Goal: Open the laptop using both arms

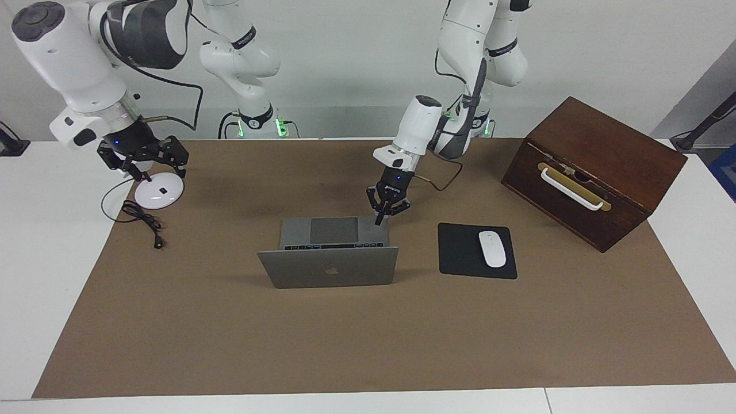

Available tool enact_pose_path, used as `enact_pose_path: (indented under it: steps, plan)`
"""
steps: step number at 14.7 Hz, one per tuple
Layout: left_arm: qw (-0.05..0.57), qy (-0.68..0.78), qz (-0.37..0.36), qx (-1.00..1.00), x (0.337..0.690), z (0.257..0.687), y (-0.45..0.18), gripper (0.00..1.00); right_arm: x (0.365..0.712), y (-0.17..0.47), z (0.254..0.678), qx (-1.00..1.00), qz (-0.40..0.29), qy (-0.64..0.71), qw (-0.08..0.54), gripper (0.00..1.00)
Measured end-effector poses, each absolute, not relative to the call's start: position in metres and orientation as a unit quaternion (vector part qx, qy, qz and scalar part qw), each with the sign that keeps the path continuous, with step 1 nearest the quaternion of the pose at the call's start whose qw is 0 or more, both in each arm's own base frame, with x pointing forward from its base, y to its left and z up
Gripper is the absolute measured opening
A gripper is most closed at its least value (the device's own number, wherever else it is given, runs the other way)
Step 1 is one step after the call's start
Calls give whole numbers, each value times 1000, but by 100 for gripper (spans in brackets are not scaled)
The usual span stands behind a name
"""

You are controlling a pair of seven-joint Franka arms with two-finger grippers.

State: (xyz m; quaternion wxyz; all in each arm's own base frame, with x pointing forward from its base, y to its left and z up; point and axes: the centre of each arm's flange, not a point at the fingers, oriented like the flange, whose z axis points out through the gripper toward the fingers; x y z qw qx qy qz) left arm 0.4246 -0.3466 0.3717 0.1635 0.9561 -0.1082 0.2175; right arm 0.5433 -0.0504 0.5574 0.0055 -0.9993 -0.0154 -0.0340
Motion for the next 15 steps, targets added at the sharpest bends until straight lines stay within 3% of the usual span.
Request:
enact_pose_path:
  steps: [4, 9, 15]
  plan:
    - [134, -92, 136, 977, 447, 424, -329, 1, 544, -49, 555, -999, -34, -15, 5, 100]
    - [99, -79, 93, 988, 466, 468, -293, 1, 544, -49, 555, -999, -35, -15, 5, 100]
    - [46, -61, 66, 995, 482, 528, -240, 63, 544, -49, 555, -999, -36, -15, 5, 100]
